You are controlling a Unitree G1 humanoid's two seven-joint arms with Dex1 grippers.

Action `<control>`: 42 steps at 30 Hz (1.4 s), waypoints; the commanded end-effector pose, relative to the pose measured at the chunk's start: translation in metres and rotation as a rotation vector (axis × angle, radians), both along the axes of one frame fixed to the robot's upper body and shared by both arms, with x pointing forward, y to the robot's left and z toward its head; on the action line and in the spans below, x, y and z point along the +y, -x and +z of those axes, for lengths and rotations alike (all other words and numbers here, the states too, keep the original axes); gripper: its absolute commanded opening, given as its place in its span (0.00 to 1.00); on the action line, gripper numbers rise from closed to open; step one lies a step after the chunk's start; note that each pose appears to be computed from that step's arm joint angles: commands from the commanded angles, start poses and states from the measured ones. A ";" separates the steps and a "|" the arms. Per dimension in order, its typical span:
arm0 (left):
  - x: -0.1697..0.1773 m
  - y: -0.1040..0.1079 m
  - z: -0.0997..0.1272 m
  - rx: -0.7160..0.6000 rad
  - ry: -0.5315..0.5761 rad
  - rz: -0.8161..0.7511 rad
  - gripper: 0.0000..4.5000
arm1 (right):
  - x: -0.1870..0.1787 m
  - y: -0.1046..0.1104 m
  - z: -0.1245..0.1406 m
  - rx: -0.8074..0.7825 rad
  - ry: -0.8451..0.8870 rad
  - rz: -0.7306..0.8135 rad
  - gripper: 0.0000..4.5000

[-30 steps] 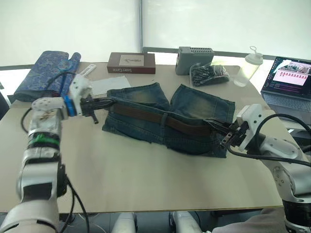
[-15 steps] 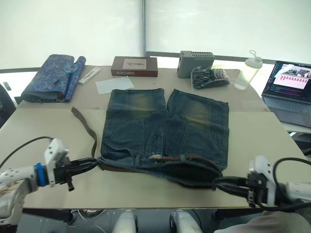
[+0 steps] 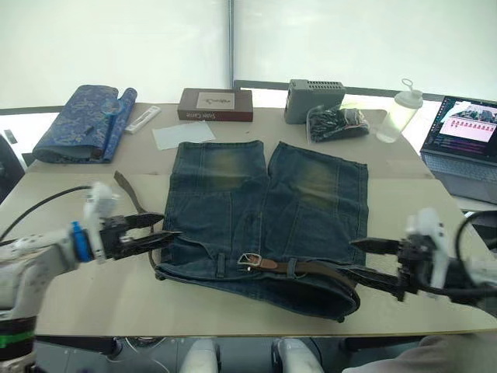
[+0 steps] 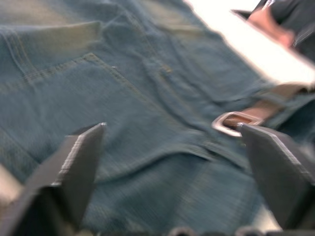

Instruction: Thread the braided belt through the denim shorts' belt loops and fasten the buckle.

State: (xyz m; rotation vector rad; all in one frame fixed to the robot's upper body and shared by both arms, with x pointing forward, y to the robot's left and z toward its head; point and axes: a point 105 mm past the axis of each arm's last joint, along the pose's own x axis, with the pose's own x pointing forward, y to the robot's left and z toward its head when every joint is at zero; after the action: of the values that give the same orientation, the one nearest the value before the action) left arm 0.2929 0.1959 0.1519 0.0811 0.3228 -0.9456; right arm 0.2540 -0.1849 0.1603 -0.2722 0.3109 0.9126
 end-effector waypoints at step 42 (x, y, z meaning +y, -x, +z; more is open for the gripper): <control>-0.015 -0.070 -0.067 -0.205 -0.624 -0.172 0.29 | -0.033 -0.097 -0.061 -0.078 0.853 0.062 0.00</control>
State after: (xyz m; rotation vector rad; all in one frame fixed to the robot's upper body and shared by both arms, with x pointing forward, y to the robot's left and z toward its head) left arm 0.3519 0.1609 0.0887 0.7202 0.3698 -1.0654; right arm 0.3423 -0.2018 0.0957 -1.0590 0.6011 0.8675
